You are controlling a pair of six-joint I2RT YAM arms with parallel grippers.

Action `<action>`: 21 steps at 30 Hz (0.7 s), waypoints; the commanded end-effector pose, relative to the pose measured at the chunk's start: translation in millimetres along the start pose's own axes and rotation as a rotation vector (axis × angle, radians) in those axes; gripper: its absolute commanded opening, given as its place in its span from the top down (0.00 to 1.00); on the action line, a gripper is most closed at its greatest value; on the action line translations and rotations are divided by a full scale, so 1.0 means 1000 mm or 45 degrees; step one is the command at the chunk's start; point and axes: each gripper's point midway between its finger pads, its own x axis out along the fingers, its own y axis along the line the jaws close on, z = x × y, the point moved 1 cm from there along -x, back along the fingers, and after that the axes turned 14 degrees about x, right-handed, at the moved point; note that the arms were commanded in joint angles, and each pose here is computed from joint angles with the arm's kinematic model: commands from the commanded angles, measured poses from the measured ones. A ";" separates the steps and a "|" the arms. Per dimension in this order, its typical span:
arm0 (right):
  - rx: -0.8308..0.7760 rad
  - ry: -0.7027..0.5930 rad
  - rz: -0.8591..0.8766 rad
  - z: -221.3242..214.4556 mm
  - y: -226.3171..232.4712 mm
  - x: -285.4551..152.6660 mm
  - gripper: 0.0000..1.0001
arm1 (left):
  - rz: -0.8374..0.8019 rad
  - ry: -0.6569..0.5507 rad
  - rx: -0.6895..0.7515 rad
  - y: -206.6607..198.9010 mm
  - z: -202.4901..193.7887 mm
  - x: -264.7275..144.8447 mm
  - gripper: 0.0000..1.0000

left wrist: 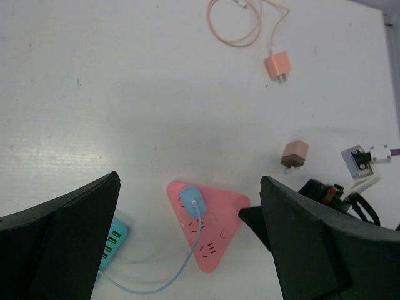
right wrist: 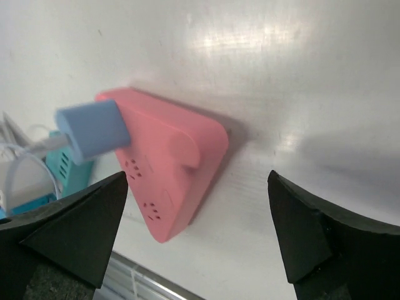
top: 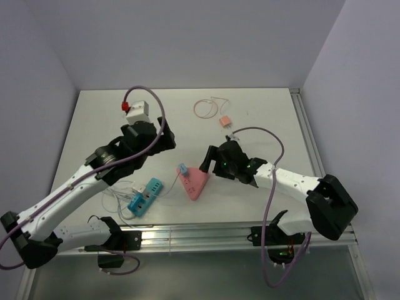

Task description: Insert the plug

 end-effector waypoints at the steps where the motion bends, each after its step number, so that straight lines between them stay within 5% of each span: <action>1: -0.091 -0.262 -0.036 0.055 0.027 -0.027 0.00 | -0.074 -0.118 -0.037 0.009 0.022 -0.030 0.00; 9: -0.302 -0.738 -0.236 0.172 0.045 -0.062 0.00 | -0.442 -0.126 -0.026 -0.004 -0.003 -0.071 0.00; 13: -0.224 -0.612 -0.427 0.228 0.021 -0.026 0.04 | -0.488 -0.118 -0.025 0.000 -0.013 -0.081 0.01; 21: -0.648 -0.350 -0.399 0.281 0.047 0.046 0.05 | -0.603 -0.152 -0.038 0.004 -0.022 -0.102 0.01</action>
